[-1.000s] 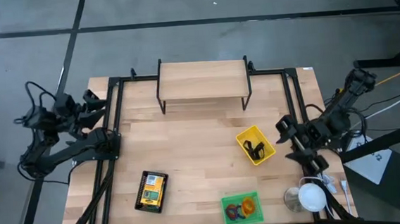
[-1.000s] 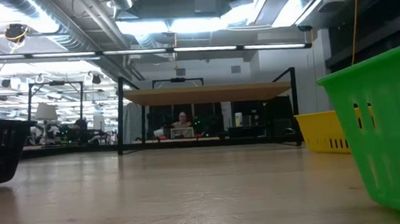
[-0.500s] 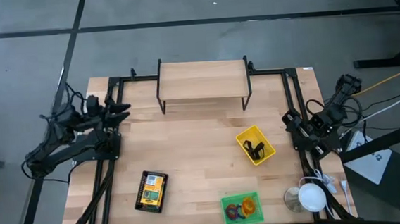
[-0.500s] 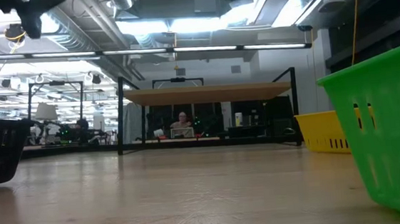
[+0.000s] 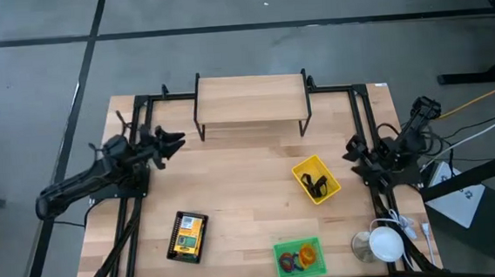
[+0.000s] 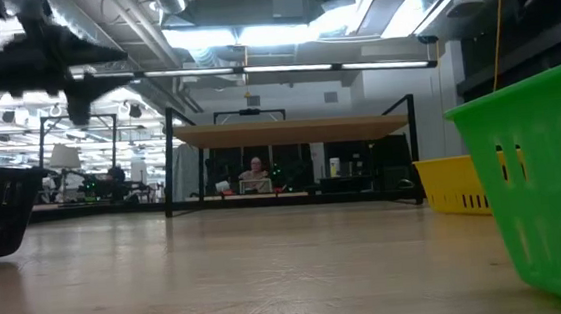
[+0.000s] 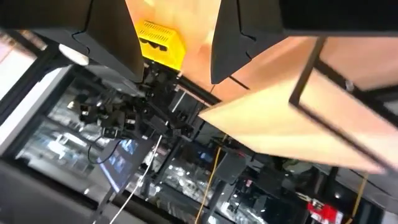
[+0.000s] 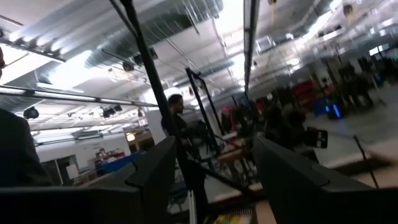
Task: Pick & Place Office Desk Supplies
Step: Return to Home Position
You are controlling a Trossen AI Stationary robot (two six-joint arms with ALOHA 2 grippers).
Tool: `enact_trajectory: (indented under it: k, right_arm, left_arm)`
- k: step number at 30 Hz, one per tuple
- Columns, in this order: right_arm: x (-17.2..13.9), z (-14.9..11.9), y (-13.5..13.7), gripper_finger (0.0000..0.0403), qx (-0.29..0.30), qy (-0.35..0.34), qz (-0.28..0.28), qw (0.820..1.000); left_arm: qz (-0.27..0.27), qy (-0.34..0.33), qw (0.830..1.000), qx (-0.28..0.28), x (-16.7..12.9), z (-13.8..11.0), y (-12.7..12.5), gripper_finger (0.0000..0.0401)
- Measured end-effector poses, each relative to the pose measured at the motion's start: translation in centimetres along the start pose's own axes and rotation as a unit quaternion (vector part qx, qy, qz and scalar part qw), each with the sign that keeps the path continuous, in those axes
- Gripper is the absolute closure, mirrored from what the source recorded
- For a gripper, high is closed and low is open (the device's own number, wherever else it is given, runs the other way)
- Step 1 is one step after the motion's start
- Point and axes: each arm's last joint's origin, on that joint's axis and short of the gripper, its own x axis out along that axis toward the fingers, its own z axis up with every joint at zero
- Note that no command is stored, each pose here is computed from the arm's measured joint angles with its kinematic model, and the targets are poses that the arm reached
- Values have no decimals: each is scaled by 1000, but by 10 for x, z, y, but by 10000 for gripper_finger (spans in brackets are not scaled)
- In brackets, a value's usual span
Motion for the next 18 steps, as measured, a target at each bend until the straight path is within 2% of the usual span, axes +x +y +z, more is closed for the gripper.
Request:
enact_trajectory:
  k: [2, 4, 7, 10, 14, 18]
  right_arm:
    - [0, -4, -1, 186, 18, 18, -14, 1000]
    - [0, -9, -2, 186, 40, 36, -30, 998]
    - [-1, -11, -3, 186, 60, 46, -47, 996]
    - [-1, -15, -4, 186, 41, 62, -54, 996]
    - [-7, -37, -9, 186, -5, 152, -95, 984]
    - [-14, -53, -15, 186, 4, 219, -120, 968]
  left_arm:
    - [-2, 0, 1000, -16, 2, -13, 7, 216]
    - [14, 10, 1000, -19, 3, -14, 7, 216]
    - [8, 16, 1000, -5, 2, -15, 6, 217]
    - [32, 29, 999, -8, 2, -19, 9, 215]
    - [31, 36, 999, -17, 2, -20, 8, 215]
    - [25, 43, 999, -9, 2, -21, 8, 216]
